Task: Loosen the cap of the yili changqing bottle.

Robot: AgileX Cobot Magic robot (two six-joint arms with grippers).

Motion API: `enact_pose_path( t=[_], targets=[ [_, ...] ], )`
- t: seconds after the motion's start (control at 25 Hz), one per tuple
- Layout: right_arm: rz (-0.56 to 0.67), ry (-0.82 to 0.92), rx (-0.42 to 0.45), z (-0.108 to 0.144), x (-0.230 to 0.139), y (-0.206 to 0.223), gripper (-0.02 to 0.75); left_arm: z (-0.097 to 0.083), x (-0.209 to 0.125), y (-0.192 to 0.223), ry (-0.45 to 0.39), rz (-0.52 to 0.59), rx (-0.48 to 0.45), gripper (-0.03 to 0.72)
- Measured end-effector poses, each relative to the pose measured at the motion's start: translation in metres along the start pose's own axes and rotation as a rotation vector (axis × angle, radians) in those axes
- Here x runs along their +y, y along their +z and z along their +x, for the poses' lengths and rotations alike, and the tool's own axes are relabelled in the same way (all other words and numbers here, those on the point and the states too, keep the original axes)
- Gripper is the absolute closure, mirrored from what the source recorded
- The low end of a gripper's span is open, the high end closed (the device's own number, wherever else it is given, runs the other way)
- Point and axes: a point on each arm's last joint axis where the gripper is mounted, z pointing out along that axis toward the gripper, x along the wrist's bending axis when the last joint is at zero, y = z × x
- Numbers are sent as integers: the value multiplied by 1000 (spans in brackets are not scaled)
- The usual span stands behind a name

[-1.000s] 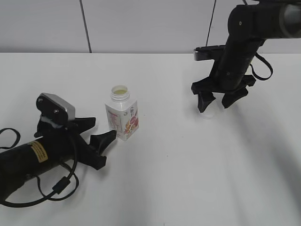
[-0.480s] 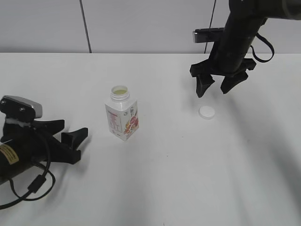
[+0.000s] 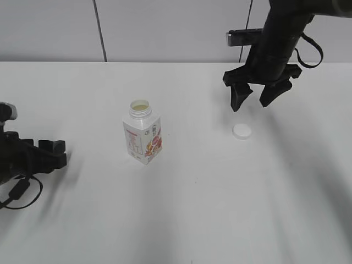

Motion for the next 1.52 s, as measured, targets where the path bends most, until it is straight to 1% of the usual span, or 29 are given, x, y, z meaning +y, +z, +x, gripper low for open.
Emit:
enact_pose_path(
  t=[0.08,0.2,0.32,0.44,0.52,0.68,0.8,0.92,1.0,1.08,1.24,1.36,1.44,1.52],
  targets=[
    [-22,-2,-1,1,1,-7,150,2,3,2,0,68,17,231],
    [-88,-10,-9,2,2,-25,150,3,13,10,12,171,34,231],
    [-135,-28,-39,2,2,-44,150,3,34,17,53,227,34,231],
    [-154,-52,-87,-1,0,-57,150,4,60,24,100,287,50,231],
    [-151,-63,-109,-2,-2,-63,150,6,79,28,122,355,78,231],
    [-130,-65,-120,-3,-7,-71,150,12,119,29,206,485,153,232],
    [-127,-54,-122,-8,-10,-78,150,17,149,25,237,533,214,252],
    [-101,-36,-122,-19,-14,-81,150,25,175,18,211,569,261,269],
    [-81,-12,-124,-30,-17,-85,150,33,187,12,183,596,266,271],
    [-82,11,-128,-39,-19,-88,150,45,192,6,145,630,263,273],
    [-98,33,-137,-54,-23,-98,150,68,191,-5,54,704,275,273],
    [-118,39,-145,-61,-26,-108,150,85,186,-13,5,754,290,273],
    [-127,54,-147,-67,-28,-113,151,90,184,-16,-18,773,289,273],
    [-143,78,-132,-72,-30,-119,151,90,186,-20,-21,773,283,273]
  ],
)
